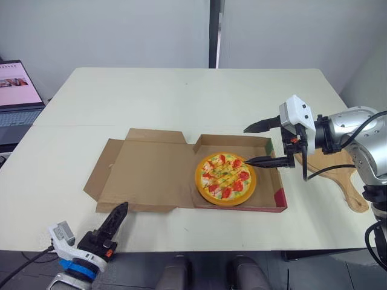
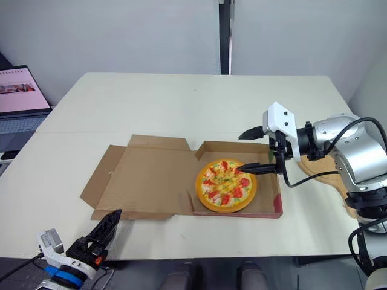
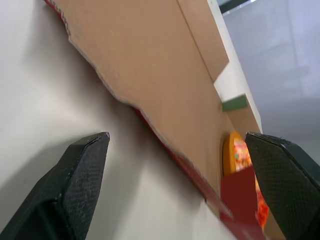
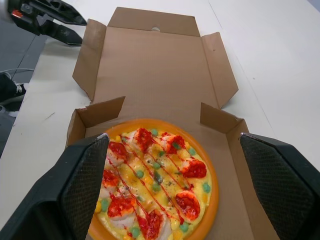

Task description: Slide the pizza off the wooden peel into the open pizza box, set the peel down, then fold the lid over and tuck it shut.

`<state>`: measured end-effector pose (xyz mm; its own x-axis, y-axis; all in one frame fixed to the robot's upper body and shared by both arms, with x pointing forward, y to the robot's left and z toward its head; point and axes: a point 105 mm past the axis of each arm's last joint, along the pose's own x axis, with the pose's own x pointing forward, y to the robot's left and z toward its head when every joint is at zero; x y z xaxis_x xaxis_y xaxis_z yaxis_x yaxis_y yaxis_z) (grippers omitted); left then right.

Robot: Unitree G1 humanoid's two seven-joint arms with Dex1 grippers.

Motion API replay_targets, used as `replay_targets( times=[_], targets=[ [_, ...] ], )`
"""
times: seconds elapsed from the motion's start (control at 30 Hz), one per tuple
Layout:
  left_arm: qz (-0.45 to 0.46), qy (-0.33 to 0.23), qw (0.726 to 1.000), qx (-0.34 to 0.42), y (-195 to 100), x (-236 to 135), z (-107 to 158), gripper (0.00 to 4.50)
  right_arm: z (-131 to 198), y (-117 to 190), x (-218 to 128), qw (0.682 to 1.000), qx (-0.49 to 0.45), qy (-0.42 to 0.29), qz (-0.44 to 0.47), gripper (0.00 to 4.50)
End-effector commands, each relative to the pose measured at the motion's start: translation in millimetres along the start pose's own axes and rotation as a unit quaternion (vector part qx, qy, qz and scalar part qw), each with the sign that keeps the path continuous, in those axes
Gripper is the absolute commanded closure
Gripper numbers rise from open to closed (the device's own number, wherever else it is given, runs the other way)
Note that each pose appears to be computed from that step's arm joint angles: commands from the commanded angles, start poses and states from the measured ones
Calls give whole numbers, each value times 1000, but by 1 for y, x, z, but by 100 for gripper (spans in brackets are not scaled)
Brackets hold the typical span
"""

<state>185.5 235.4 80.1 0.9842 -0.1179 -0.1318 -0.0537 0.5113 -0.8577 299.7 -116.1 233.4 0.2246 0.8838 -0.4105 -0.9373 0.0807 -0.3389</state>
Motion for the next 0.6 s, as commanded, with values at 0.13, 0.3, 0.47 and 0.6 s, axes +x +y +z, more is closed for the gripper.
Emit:
replay_targets(
  times=[0.13,0.3,0.47,0.6],
  targets=[
    [0,-40,999,-33,-12,15,2,0,14,-1,-2,1000,-26,-6,-1,4],
    [9,-59,997,-50,-14,18,2,0,14,-1,-2,1000,-27,-4,2,4],
    [26,-82,994,-60,-9,13,8,38,15,1,-2,1000,-25,-6,7,0],
    [35,-95,993,-66,-7,12,12,145,18,2,-1,1000,-24,-12,15,0]
  ],
)
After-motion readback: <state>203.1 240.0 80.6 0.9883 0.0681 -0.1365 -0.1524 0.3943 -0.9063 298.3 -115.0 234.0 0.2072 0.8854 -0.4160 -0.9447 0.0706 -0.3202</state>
